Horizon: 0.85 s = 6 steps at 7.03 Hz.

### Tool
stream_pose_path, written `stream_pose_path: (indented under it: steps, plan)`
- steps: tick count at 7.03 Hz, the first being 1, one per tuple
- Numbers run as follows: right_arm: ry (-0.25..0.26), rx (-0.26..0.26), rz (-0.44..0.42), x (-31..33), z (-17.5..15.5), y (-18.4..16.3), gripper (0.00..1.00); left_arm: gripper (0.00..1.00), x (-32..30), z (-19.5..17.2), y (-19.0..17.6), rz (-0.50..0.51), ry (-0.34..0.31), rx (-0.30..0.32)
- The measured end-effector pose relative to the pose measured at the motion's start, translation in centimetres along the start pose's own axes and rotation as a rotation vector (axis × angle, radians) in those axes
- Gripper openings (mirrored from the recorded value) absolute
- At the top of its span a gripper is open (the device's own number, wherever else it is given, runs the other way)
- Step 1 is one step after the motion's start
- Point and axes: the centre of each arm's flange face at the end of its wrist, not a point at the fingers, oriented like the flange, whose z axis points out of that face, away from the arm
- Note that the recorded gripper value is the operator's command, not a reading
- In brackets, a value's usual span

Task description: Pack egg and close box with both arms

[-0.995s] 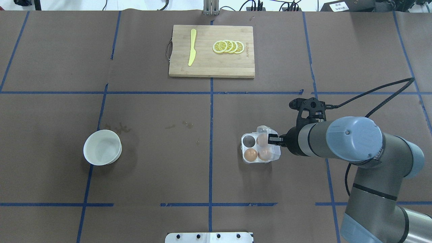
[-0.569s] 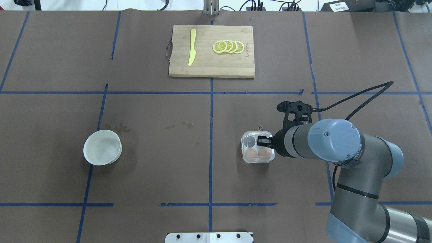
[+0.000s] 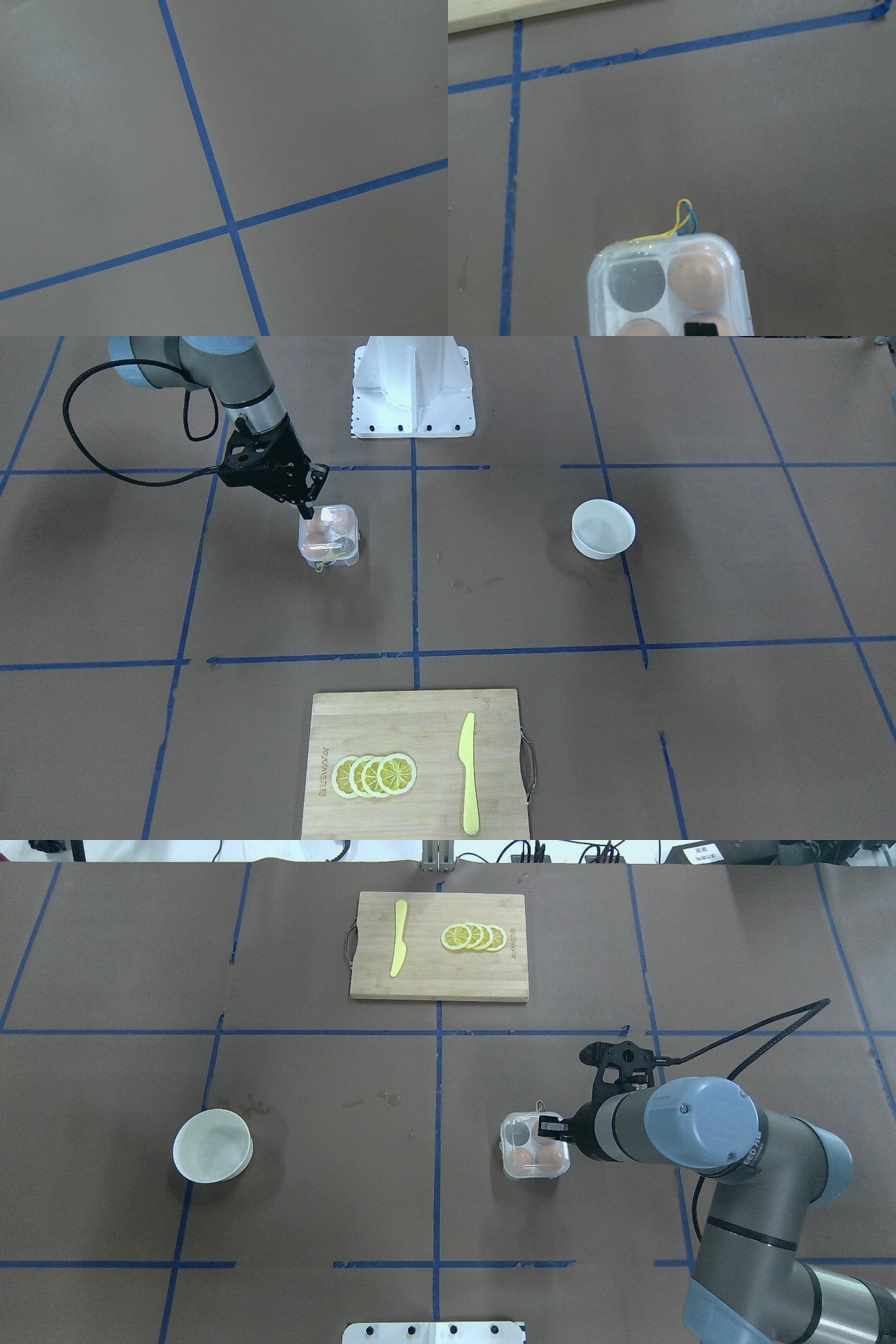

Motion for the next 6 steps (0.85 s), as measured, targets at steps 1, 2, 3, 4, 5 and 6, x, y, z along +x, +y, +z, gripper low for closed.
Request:
stream_pose_path:
  steps: [1, 2, 3, 4, 5, 6]
  plan:
    - [0.029, 0.002, 0.0, 0.3, -1.1, -0.5, 0.47, 1.0, 0.0, 0.1, 0.1, -0.001, 0.0, -0.002]
    - [0.049, 0.002, -0.025, 1.2, -2.0, -1.5, 0.47, 1.0, -0.1, 0.2, 0.2, -0.003, 0.0, -0.004]
    - [0.061, -0.012, -0.069, 2.9, -2.9, -3.5, 0.49, 1.0, -0.2, 0.3, 0.3, -0.004, 0.0, -0.006]
    - [0.069, -0.041, -0.113, 5.6, -4.1, -6.2, 0.59, 1.0, -0.3, 0.4, 0.3, -0.006, 0.001, -0.008]
    - [0.076, -0.069, -0.163, 9.3, -5.6, -8.9, 1.0, 1.0, -0.3, 0.5, 0.3, -0.008, 0.001, -0.01]
    - [0.085, -0.086, -0.218, 13.5, -7.1, -11.4, 1.0, 1.0, -0.4, 0.6, 0.4, -0.009, 0.002, -0.012]
